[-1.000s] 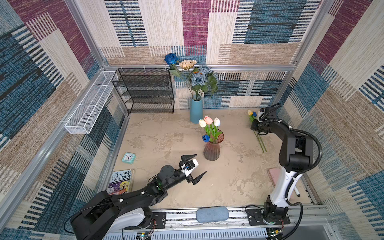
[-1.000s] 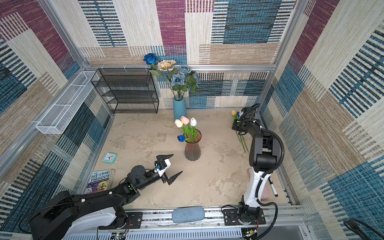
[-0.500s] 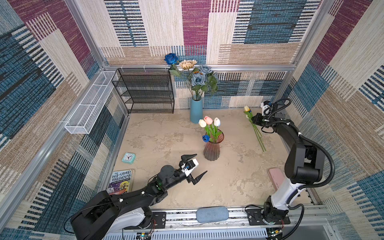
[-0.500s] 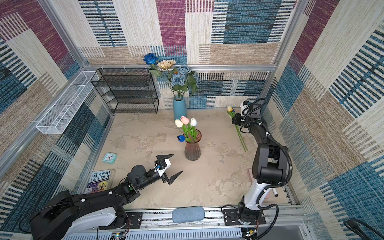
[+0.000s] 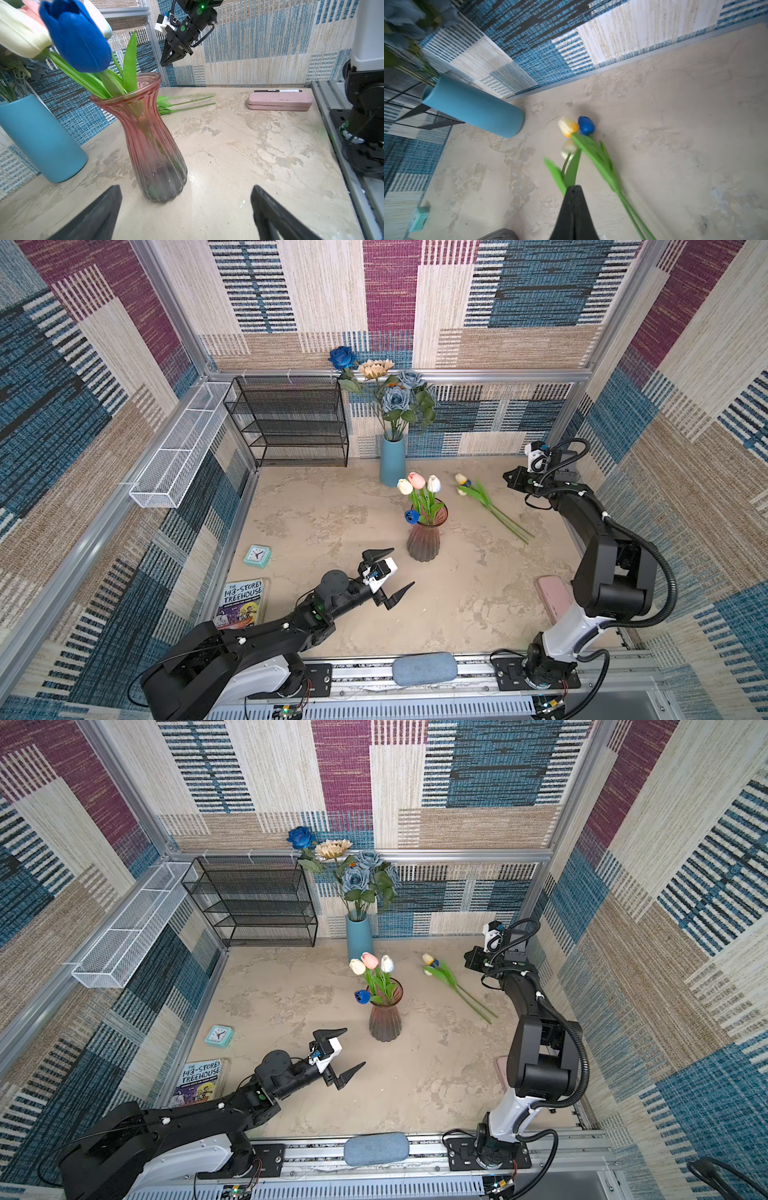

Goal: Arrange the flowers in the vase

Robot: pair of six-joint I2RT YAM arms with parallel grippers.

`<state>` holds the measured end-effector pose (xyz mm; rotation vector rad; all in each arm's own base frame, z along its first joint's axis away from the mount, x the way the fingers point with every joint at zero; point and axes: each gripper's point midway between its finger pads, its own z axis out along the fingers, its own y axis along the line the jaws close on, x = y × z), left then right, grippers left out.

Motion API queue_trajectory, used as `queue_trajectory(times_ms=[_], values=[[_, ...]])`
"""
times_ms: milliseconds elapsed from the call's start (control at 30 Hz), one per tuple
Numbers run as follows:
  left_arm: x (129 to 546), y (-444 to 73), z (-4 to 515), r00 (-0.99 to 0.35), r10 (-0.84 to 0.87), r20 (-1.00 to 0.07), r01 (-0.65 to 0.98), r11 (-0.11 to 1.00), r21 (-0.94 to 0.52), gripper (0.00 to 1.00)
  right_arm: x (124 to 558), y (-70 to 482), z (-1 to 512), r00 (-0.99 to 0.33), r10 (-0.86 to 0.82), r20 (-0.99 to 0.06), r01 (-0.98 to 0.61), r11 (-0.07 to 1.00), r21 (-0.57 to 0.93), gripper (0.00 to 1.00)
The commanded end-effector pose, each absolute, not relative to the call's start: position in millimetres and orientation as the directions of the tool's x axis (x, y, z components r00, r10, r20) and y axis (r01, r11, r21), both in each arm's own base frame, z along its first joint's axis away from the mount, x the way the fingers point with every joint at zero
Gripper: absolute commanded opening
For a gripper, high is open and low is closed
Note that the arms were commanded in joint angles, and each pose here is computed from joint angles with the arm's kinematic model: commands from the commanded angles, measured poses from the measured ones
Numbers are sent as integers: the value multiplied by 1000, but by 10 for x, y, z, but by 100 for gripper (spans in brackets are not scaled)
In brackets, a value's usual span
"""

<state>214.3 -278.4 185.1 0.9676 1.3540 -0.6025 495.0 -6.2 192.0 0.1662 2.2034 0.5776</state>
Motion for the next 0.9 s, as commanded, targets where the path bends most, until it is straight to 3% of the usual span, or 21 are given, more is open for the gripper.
queue_trajectory(times_ms=[0, 100, 167, 267, 400, 600, 700, 867], values=[[2128, -2814, 1857, 173, 173, -970, 842, 485, 237, 100, 4864, -104, 1545, -711, 264, -651, -23, 917, 398, 11], [2129, -2818, 1865, 176, 171, -969, 842, 484, 238, 100, 4798, -77, 1376, -729, 247, -638, -17, 926, 378, 20], [2127, -2820, 1860, 173, 171, -970, 843, 483, 236, 100, 4791, -144, 1240, -741, 236, -628, 10, 940, 341, 33], [2129, -2833, 1847, 171, 174, -970, 846, 479, 234, 100, 4845, -196, 1011, -784, 186, -593, 24, 962, 271, 40], [2142, -2847, 1835, 171, 179, -969, 846, 477, 238, 100, 4932, -232, 837, -810, 45, -585, -12, 996, 94, 57], [2143, -2857, 1829, 174, 183, -968, 847, 474, 242, 100, 4908, -12, 730, -837, -112, -536, -177, 982, 71, 52], [2147, -2848, 1823, 174, 187, -967, 844, 477, 244, 100, 4760, 200, 763, -822, -188, -538, -279, 956, 92, 54], [2156, -2868, 1809, 171, 188, -967, 847, 474, 242, 100, 4294, 586, 535, -825, -426, -372, -475, 879, 47, 62]])
